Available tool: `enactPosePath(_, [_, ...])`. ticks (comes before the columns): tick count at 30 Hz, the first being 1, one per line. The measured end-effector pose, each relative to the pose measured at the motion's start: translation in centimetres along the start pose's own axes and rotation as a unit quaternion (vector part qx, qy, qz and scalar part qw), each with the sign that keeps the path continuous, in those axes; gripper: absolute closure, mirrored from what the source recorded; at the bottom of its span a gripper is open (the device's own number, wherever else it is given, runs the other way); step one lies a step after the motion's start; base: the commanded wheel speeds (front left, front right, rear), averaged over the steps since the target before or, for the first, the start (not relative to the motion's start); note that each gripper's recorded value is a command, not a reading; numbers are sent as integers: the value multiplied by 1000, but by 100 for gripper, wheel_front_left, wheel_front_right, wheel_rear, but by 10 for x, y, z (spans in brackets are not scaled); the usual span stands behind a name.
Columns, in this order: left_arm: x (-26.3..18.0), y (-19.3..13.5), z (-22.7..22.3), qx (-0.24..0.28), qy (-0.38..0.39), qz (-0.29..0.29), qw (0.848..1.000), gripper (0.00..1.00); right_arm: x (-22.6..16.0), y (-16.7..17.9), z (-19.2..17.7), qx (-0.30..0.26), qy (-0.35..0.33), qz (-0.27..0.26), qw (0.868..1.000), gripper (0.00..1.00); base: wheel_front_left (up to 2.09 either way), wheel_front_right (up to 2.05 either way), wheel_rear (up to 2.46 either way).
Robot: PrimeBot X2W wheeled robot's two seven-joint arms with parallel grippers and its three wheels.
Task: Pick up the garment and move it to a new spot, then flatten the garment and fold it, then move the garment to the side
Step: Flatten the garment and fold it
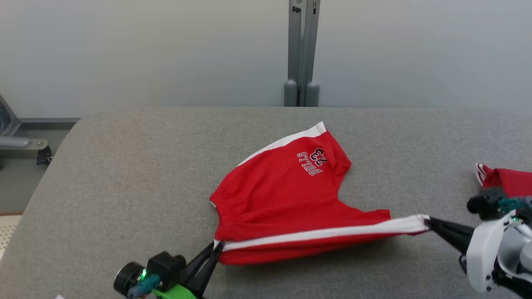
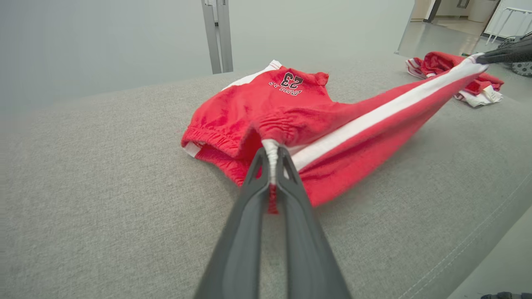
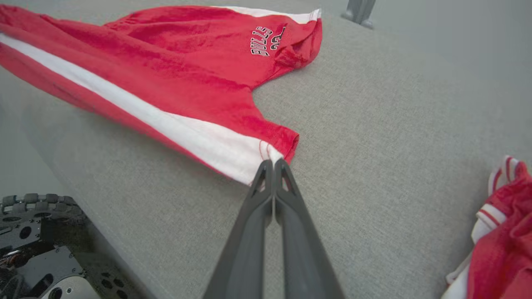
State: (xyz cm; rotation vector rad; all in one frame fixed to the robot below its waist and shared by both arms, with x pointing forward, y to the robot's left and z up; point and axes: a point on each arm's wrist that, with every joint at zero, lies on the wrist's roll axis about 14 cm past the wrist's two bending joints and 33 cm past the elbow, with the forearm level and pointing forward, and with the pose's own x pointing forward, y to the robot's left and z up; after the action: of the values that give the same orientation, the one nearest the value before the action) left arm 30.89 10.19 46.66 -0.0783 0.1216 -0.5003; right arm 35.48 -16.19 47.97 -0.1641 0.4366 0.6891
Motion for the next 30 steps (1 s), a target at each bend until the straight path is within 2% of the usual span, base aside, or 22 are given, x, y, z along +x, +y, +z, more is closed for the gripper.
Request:
enactPosePath(6, [32,0,35,-15,-42,5,999,100,19,-31,55,-22,-48,-17,998,100,0,0,0])
enactPosePath(9, [54,5,54,-7,-61,10,998,100,32,-54,90,-48,-68,-31,996,100,0,0,0])
enactPosePath(15, [90,17,56,-8,-61,28,998,100,68,-87,117,-59,-69,-43,995,100,0,0,0])
enactPosePath(24, [117,50,34,-31,-35,83,995,100,135,-116,122,-83,-32,-37,995,100,0,0,0])
enactPosePath(30, [114,80,23,-44,-28,137,989,100,180,-115,110,-92,-10,-14,996,100,0,0,0])
